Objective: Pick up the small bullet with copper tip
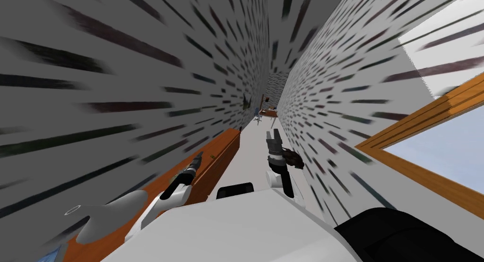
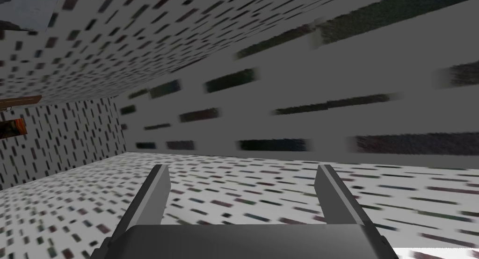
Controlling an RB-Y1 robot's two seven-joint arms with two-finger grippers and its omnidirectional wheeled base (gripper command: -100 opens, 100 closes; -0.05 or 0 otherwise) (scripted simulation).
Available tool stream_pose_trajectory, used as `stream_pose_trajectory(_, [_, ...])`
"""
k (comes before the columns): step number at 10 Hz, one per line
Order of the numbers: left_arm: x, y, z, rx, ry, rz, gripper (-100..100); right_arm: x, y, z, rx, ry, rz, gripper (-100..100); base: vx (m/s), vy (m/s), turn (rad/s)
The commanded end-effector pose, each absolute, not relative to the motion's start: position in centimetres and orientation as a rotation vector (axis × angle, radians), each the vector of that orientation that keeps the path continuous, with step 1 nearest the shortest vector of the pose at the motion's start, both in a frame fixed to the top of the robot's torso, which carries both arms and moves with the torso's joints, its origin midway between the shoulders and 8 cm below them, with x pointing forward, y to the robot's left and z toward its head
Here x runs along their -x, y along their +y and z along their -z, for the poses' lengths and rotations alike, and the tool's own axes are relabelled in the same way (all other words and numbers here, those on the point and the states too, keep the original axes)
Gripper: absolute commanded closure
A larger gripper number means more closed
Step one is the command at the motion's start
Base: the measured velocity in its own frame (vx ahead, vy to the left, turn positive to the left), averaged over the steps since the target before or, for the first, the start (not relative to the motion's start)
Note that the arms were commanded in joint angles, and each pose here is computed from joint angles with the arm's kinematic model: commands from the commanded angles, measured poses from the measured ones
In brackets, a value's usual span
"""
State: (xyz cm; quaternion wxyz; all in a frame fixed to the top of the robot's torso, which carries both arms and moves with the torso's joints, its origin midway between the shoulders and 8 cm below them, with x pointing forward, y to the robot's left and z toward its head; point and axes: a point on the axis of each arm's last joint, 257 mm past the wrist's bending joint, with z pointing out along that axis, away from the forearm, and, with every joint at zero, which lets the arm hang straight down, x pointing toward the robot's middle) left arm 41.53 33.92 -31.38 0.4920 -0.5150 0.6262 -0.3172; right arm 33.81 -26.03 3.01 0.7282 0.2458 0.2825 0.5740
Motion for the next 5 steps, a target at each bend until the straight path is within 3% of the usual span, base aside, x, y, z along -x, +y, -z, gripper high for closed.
stream_pose_trajectory(1, [-40.9, 33.7, 34.2, 1.292, 1.587, 0.728, -100, -33.8, -26.0, -3.0, -0.542, 0.622, -1.265, 0, 0.034, -0.035, -0.169])
stream_pose_trajectory(5, [-39.4, 33.8, 39.6, 1.383, 1.726, 0.641, -100, -33.8, -26.0, -3.0, -0.542, 0.622, -1.265, 0, 0.038, -0.02, -0.135])
